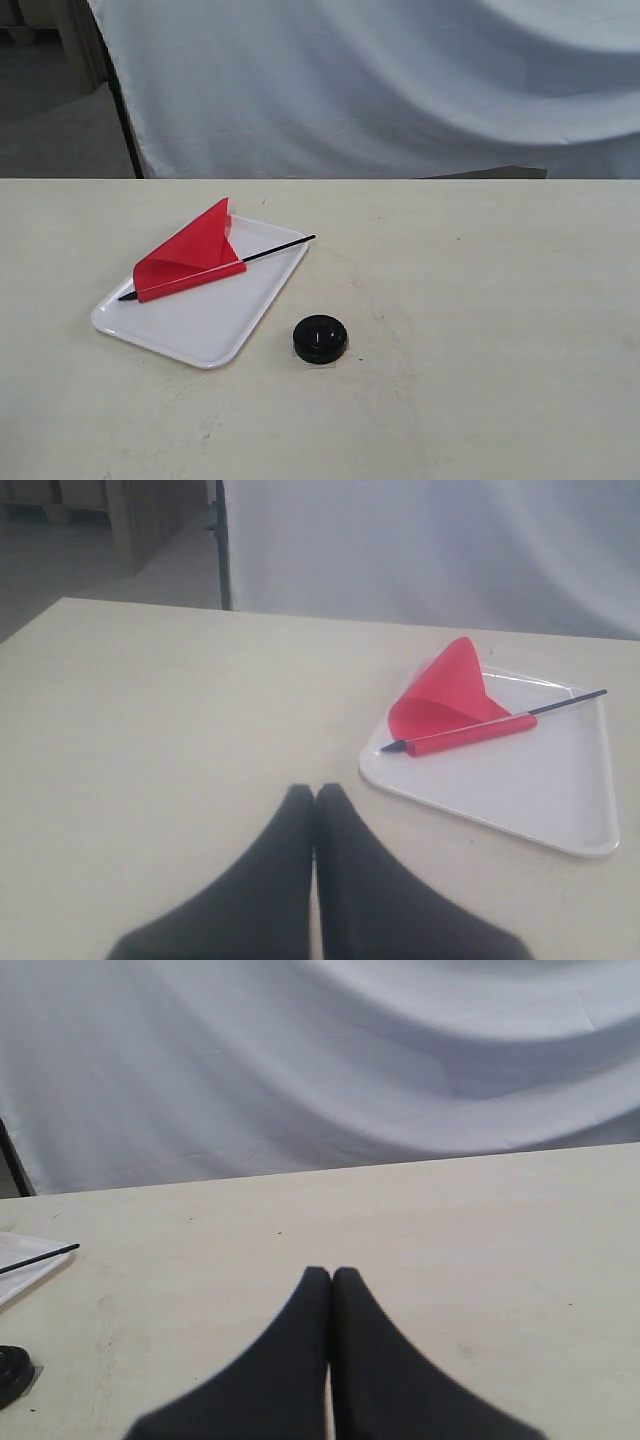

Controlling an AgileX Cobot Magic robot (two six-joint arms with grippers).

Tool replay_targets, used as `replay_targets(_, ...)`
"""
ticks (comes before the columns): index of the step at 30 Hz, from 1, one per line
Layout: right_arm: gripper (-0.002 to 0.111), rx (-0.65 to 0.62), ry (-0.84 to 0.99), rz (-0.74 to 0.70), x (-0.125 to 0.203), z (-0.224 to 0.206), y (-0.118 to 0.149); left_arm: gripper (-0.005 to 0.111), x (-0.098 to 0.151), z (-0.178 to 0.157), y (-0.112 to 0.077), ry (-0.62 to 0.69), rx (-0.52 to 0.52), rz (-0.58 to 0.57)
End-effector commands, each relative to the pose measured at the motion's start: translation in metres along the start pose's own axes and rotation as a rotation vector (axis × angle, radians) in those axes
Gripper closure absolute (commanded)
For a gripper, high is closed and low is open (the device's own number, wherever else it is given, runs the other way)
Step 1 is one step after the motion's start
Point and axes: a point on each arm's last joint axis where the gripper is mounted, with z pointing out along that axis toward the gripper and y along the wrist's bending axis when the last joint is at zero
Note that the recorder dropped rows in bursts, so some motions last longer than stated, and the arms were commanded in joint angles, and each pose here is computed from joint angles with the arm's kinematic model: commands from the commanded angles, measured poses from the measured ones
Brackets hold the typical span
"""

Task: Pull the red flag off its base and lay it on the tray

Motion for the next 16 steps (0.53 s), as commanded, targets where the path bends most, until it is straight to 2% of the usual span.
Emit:
replay_targets(1, 0.109, -0.004, -0.001, 0.002, 0.0007, -0.0002, 0.0002, 0.107, 0.0002, 0.0001, -0.0003, -0.005, 0.005, 0.006)
replay_targets(16, 0.109, -0.004, -0.001, 0.009, 0.0007, -0.0002, 0.0002, 0.107, 0.0002, 0.0001, -0.0003, -0.005, 0.005, 0.006)
